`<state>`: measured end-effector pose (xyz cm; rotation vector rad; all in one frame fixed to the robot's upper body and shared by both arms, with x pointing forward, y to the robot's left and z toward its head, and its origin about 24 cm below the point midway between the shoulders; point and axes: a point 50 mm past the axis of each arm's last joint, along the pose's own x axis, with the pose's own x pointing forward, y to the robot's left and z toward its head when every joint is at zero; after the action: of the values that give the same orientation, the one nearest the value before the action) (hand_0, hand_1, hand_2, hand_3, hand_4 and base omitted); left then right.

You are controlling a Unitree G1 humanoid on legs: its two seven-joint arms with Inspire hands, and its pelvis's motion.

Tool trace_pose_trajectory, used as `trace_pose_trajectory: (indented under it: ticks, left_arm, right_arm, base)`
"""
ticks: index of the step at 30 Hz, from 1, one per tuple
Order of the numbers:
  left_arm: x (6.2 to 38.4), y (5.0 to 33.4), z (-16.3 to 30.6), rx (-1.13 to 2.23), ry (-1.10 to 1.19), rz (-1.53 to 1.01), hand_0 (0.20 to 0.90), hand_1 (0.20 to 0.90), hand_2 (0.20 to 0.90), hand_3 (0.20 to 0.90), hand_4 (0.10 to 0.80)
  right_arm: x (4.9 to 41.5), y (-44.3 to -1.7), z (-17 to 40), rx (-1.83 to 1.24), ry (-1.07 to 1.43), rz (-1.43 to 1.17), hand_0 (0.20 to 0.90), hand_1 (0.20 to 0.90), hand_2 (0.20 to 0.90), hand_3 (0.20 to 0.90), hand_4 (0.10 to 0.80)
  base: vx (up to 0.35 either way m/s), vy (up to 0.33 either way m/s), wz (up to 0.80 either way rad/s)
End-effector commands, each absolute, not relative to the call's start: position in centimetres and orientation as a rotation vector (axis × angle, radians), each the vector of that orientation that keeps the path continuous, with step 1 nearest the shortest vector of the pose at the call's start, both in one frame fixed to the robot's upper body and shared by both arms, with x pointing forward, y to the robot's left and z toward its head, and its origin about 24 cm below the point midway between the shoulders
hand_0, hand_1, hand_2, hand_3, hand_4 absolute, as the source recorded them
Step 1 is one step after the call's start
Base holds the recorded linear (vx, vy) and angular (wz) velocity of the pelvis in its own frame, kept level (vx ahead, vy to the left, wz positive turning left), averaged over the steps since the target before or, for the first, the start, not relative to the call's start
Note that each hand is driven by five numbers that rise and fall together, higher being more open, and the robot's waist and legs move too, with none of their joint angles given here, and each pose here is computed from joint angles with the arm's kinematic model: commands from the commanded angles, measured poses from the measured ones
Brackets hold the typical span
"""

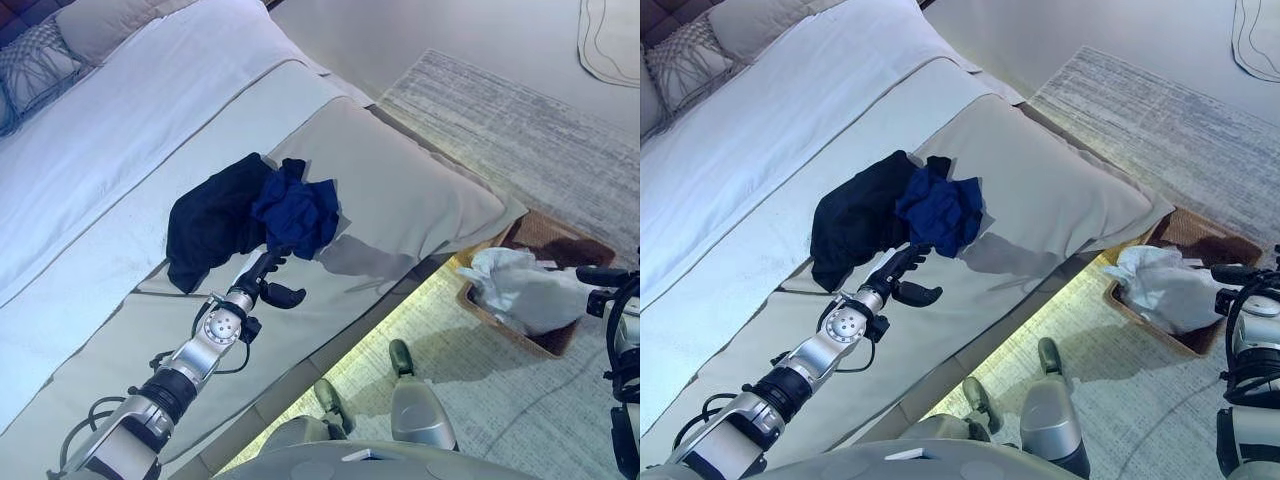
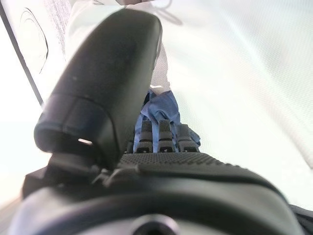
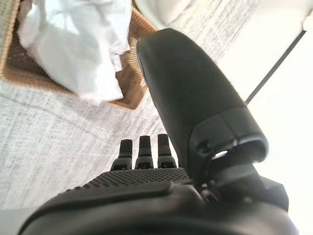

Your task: Pick up the clothes from the bed and place them into the basket

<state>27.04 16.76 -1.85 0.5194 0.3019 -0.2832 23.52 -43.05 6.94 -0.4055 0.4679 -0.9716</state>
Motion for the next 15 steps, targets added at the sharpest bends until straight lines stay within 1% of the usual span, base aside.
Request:
trace_pose_trajectory:
  ticks: [1, 13, 15]
  left_arm:
    - [28.2, 17.0, 0.5, 0.515, 0.171, -0.287, 0.900, 0.900, 0.900, 0.900, 0.800]
    - [27.9, 16.8, 0.0, 0.495, 0.187, -0.267, 0.900, 0.900, 0.900, 0.900, 0.800]
    - [27.9, 16.9, 0.1, 0.491, 0.187, -0.257, 0.900, 0.900, 0.900, 0.900, 0.800]
  right_arm:
    - [24.8, -44.2, 12.8, -0.535, 0.222, -1.012, 0.900, 0.900, 0.900, 0.900, 0.800]
    - [25.6, -43.0, 12.8, -0.565, 0.198, -0.899, 0.900, 0.900, 0.900, 0.900, 0.800]
    - [26.4, -41.9, 12.8, -0.556, 0.171, -0.843, 0.900, 0.900, 0.900, 0.900, 0.800]
  base:
    - [0.000, 0.000, 0.00]
    - [-0.002, 0.017, 0.01]
    - [-0.007, 0.034, 0.05]
